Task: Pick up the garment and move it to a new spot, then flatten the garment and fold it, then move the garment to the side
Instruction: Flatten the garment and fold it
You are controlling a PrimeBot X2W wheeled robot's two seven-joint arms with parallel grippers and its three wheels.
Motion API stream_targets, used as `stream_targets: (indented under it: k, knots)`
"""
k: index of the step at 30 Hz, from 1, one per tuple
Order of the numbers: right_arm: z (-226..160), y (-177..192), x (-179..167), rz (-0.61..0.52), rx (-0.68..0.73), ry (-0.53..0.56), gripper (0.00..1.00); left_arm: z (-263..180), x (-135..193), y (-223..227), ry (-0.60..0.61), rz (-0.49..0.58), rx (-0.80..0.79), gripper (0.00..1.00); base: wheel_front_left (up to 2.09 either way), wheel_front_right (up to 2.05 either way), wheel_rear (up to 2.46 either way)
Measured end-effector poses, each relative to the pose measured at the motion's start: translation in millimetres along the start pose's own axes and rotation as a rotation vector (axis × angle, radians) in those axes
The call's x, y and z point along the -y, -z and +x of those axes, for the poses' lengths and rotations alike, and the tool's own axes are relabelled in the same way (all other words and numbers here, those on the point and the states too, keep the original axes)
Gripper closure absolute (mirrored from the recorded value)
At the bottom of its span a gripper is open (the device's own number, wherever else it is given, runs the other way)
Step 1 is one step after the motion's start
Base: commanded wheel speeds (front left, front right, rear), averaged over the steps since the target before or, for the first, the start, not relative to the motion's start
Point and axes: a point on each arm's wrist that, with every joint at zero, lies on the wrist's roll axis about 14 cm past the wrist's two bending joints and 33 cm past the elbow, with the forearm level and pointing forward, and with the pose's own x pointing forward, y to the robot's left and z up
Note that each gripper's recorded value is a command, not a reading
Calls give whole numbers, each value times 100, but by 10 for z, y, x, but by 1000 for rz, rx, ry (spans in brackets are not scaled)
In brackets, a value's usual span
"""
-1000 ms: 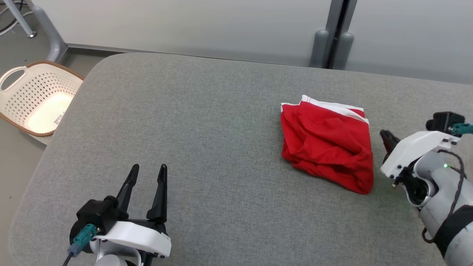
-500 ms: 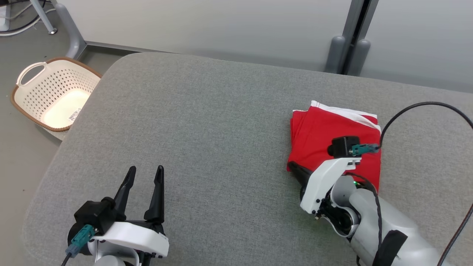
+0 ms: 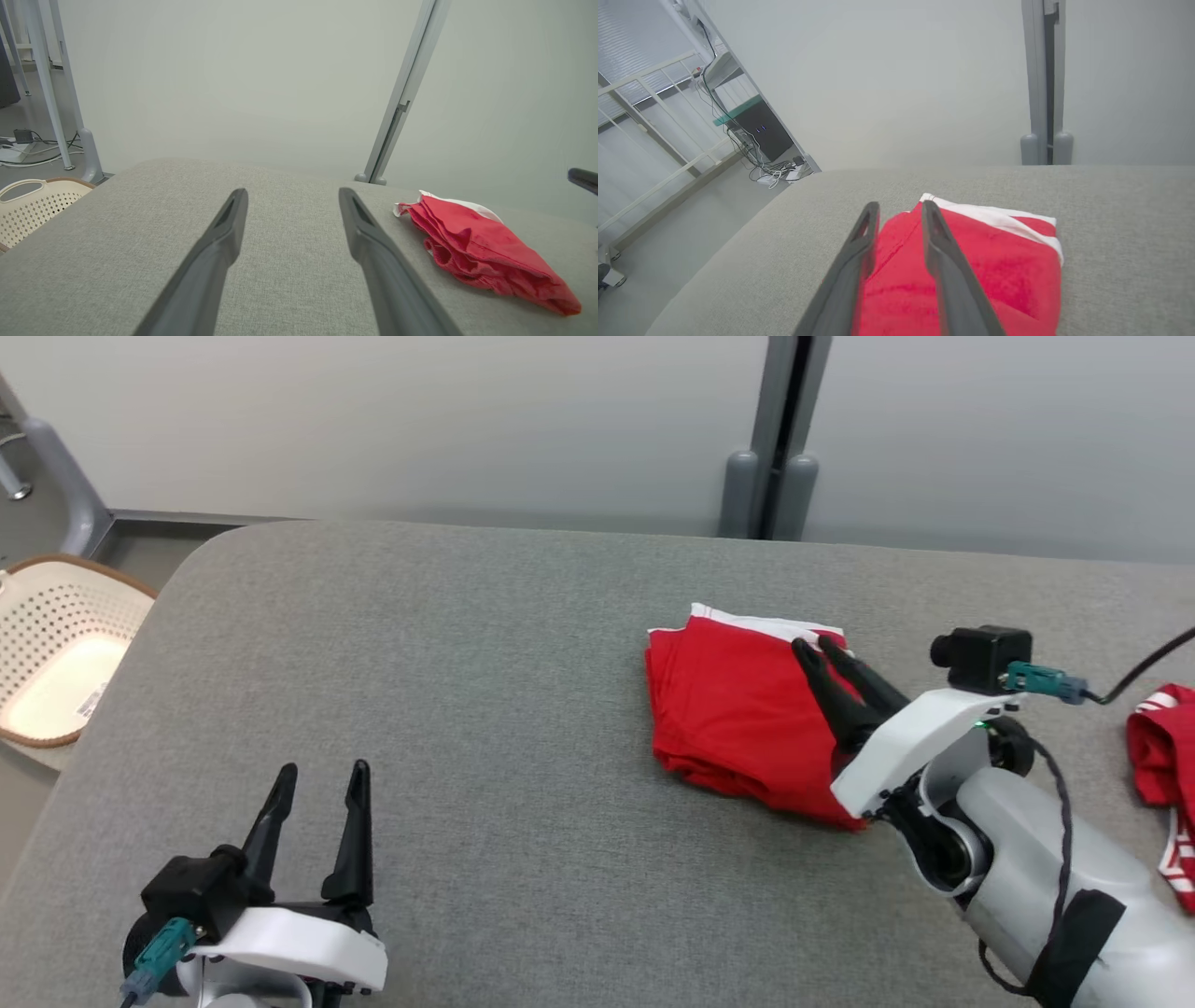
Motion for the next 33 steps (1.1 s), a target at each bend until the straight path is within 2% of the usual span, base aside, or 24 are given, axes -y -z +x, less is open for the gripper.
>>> stream_targets:
  k: [7, 15, 18, 25, 33]
  knots:
    - [-469, -720, 494, -130, 240, 129, 0, 97, 68, -85, 36, 29, 22, 0, 0, 0, 0]
    - [-1251, -1097, 964, -246, 415, 332, 0, 185, 269, -209, 96, 50, 63, 0, 0, 0, 0]
    - [-1510, -953, 1029, -253, 438, 396, 0, 164, 313, -192, 109, 59, 60, 0, 0, 0, 0]
    - [-1755, -560, 965, -268, 426, 466, 0, 112, 295, -138, 102, 85, 49, 0, 0, 0, 0]
    - [-1765, -419, 832, -243, 399, 486, 0, 96, 341, -117, 119, 96, 45, 0, 0, 0, 0]
